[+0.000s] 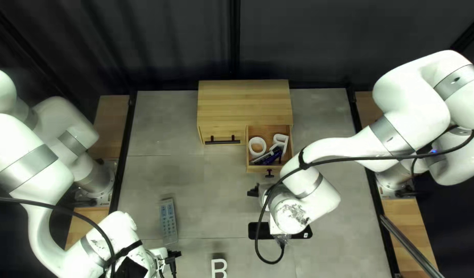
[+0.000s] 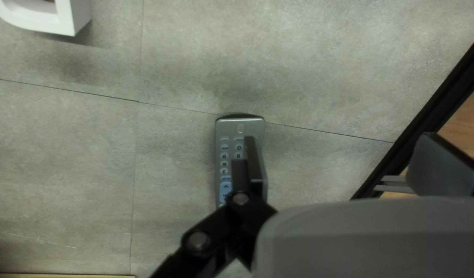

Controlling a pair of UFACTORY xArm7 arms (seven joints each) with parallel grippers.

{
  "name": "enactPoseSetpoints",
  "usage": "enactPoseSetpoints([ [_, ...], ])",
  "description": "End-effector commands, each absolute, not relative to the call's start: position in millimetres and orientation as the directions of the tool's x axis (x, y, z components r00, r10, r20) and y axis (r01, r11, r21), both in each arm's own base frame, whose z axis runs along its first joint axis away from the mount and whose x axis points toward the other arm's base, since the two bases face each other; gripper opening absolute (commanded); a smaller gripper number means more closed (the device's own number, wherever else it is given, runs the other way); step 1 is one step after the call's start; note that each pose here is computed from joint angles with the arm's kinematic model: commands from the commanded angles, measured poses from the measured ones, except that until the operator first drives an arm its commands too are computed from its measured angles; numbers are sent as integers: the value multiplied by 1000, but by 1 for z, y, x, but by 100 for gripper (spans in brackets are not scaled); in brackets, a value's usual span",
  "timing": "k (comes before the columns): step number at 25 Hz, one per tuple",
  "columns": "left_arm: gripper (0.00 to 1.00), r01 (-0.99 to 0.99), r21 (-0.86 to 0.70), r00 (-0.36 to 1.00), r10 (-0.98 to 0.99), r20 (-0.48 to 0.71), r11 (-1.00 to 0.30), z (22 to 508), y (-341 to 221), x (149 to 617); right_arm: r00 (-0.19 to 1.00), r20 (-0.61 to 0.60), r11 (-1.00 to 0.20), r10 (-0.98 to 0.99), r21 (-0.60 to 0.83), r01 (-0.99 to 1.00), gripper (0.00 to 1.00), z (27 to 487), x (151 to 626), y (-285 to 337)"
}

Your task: Open drawers and place objects into drawer and close

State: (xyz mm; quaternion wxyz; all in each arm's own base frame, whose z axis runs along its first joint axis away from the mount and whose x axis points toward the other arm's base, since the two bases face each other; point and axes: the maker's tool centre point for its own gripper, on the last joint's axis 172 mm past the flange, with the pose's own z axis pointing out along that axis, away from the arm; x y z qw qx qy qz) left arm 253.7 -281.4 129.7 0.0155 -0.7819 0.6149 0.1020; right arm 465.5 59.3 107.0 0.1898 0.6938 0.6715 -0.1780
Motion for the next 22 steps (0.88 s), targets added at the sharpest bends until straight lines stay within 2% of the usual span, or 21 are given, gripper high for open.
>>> enactPoseSetpoints([
  [1, 100, -965, 101, 223, -958, -179, -243, 130, -281, 254, 38, -506, -28, 862, 27, 999, 100, 109, 464, 55],
  [22, 100, -965, 101, 223, -958, -179, -243, 130, -281, 254, 29, -519, -16, 854, 30, 999, 100, 112, 460, 51],
])
